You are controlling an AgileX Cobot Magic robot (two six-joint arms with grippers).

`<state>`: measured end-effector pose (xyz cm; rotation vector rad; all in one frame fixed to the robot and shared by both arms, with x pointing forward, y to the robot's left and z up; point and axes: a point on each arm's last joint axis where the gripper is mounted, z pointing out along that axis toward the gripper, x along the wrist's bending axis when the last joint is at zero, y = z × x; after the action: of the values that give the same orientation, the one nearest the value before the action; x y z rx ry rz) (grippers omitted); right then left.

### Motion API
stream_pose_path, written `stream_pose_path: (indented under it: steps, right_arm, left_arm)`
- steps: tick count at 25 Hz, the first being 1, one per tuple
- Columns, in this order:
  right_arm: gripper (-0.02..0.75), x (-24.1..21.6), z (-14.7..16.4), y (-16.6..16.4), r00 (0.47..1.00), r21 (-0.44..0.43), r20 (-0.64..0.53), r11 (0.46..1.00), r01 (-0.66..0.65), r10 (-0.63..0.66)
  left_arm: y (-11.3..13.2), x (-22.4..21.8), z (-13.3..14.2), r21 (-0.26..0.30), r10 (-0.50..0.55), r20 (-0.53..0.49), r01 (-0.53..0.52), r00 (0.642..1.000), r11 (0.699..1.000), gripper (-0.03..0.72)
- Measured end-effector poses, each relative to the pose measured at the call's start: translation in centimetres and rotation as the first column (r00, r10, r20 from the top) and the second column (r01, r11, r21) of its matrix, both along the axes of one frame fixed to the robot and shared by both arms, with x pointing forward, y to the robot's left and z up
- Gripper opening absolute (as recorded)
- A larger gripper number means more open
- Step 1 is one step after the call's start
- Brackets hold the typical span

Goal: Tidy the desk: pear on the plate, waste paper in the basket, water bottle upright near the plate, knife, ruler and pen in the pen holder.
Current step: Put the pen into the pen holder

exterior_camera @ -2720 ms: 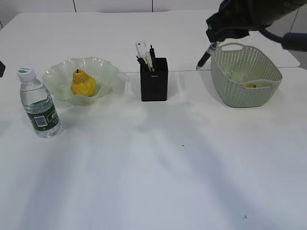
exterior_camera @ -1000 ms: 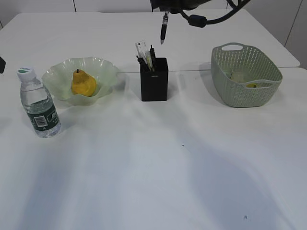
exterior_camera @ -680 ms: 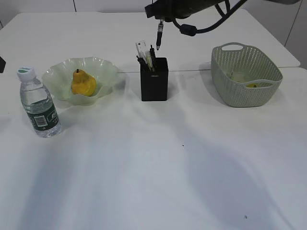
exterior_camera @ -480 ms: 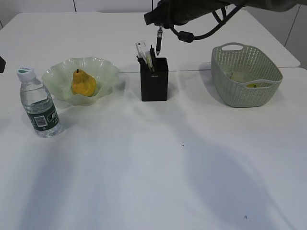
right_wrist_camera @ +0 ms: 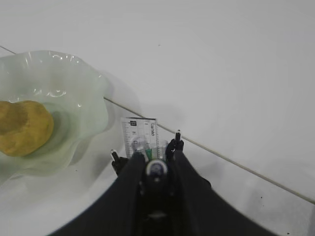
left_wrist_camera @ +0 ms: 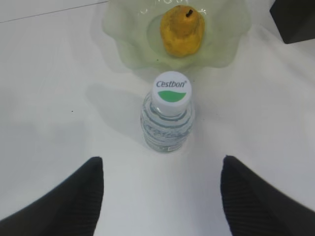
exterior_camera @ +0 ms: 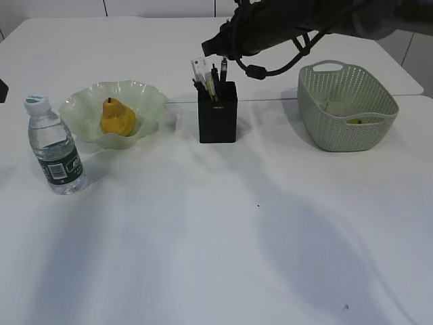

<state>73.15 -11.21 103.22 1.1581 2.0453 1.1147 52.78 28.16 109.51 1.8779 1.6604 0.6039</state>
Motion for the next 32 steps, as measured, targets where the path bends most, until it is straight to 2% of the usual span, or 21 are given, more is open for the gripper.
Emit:
stream_pose_path:
  steps: [19,32]
  right_arm:
    - [0.151,0.8,-2.7,0.2,1.0,-0.019,-0.022,1.0,0.002,-0.003]
    - [0.153,0.8,-2.8,0.2,1.0,-0.021,-0.024,1.0,0.001,-0.002]
  left_arm:
    - [0.0,0.0,0.0,0.0,0.0,0.002,0.0,1.0,1.0,0.526]
    - [0.0,0.0,0.0,0.0,0.0,0.002,0.0,1.0,1.0,0.526]
